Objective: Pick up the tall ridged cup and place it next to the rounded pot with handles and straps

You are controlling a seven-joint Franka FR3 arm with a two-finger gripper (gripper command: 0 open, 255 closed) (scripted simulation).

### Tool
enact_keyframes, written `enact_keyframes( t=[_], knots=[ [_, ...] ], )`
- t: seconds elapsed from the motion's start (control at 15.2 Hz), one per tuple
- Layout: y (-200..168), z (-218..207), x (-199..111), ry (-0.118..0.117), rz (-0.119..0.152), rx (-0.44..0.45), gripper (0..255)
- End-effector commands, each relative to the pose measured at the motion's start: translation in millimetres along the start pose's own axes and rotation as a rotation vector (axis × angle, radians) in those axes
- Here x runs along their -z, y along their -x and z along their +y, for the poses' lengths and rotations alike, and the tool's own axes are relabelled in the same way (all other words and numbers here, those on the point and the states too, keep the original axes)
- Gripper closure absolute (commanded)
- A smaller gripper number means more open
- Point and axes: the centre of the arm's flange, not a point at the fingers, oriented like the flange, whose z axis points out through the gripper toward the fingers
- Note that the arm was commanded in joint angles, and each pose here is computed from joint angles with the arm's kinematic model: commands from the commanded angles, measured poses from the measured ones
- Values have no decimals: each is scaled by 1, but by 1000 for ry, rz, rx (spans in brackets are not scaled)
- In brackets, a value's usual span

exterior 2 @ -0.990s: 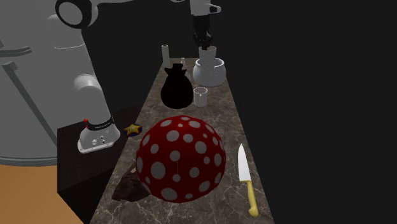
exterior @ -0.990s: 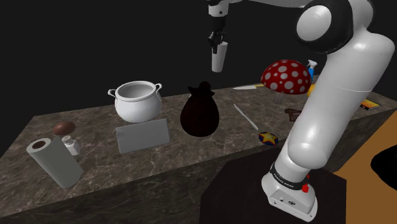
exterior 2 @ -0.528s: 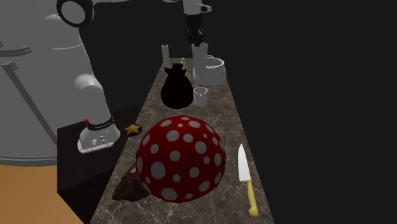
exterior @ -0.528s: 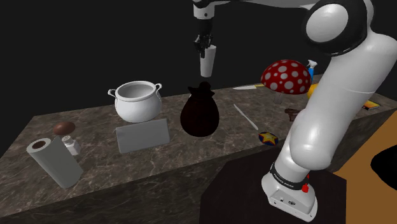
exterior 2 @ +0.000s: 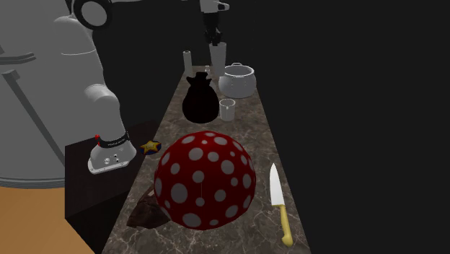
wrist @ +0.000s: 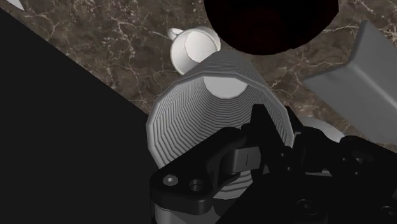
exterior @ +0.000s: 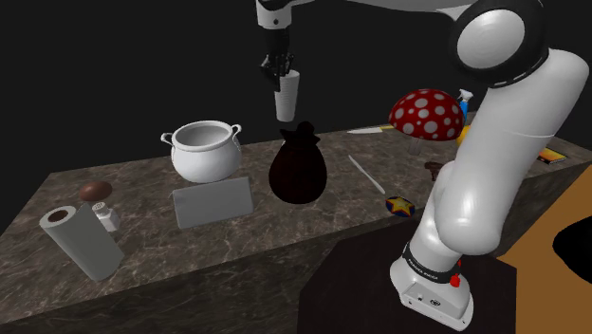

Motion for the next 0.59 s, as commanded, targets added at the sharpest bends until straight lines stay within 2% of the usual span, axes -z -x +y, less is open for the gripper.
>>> enact_keyframes(
  t=[0.0,0.33,0.53],
  knots=[
    [-8,-27,2,0,0,-1,255],
    [-25,-100,9,0,0,-1,255],
    [-25,-101,-7,0,0,-1,255]
  ],
)
